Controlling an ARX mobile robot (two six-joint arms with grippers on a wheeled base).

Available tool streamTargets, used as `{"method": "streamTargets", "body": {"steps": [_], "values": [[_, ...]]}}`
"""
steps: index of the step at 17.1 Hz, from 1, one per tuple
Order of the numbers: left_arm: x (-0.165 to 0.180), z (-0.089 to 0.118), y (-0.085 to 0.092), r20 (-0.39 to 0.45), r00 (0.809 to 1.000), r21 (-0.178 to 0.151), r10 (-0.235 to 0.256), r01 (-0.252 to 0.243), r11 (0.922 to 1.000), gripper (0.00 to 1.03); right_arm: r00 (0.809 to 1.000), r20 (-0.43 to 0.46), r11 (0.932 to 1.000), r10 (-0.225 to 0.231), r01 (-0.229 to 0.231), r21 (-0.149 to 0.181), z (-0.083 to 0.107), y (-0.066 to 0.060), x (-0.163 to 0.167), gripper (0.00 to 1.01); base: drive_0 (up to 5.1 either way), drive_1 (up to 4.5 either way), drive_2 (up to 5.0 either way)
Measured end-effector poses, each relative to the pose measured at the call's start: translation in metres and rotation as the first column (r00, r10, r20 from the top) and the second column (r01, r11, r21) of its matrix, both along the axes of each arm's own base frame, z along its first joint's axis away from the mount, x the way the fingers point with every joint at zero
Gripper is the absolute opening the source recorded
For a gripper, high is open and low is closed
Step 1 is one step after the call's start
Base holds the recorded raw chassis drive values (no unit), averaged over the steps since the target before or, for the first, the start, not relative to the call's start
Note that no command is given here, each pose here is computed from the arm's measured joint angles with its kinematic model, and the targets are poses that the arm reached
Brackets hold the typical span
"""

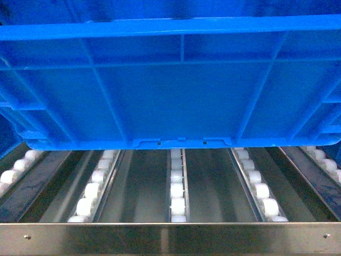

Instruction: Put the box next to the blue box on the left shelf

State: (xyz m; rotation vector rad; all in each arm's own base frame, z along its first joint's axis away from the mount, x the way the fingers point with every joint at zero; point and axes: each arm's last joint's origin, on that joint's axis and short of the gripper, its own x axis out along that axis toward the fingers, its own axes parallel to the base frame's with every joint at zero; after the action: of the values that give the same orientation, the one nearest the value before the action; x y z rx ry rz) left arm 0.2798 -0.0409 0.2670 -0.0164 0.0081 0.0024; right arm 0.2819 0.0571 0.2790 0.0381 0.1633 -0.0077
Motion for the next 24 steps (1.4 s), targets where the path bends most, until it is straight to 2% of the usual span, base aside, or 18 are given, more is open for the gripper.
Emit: {"method": "streamTargets", "body": {"steps": [16, 17, 18, 19, 21, 22, 24], "values": [[0.0, 0.0, 0.0, 0.0, 1.0, 0.0, 0.0, 0.0, 1.0, 0.09, 1.0, 0.0, 1.0, 0.0, 0.0, 0.0, 0.0, 0.0, 0.0, 0.09, 0.0, 0.0, 0.0], [0.0, -0.001, -0.003, -0.039, 0.999, 0.004, 0.038, -0.038, 0.9993, 0.09, 1.0, 0.027, 0.9999, -0.012, 0.012, -0.004, 0.001, 0.002, 0.001, 0.09, 0.0, 0.0, 0.0], [0.0, 0.0, -0.004, -0.062, 0.994, 0.015, 0.093, -0.092, 0.9957, 0.09, 0.997, 0.047, 0.9971, -0.065, 0.067, -0.037, 0.0, 0.006, 0.0, 0.09, 0.0, 0.0, 0.0], [0.0, -0.001, -0.005, -0.065, 0.992, 0.019, 0.106, -0.104, 0.9943, 0.09, 0.995, 0.043, 0.9949, -0.086, 0.088, -0.048, -0.002, 0.006, -0.001, 0.09, 0.0, 0.0, 0.0], [0.001, -0.001, -0.003, -0.074, 0.99, 0.034, 0.116, -0.114, 0.993, 0.09, 0.996, -0.021, 0.9962, -0.082, 0.081, -0.03, -0.006, 0.006, 0.001, 0.09, 0.0, 0.0, 0.0], [0.007, -0.004, -0.003, -0.099, 0.988, 0.046, 0.117, -0.113, 0.9925, 0.09, 0.994, -0.078, 0.9973, -0.074, 0.074, -0.006, -0.007, 0.002, 0.008, 0.09, 0.0, 0.0, 0.0], [0.026, -0.015, -0.007, -0.15, 0.984, 0.057, 0.1, -0.093, 0.9941, 0.09, 0.981, -0.182, 0.9968, -0.07, 0.075, 0.025, -0.016, -0.004, 0.025, 0.09, 0.0, 0.0, 0.0]]}}
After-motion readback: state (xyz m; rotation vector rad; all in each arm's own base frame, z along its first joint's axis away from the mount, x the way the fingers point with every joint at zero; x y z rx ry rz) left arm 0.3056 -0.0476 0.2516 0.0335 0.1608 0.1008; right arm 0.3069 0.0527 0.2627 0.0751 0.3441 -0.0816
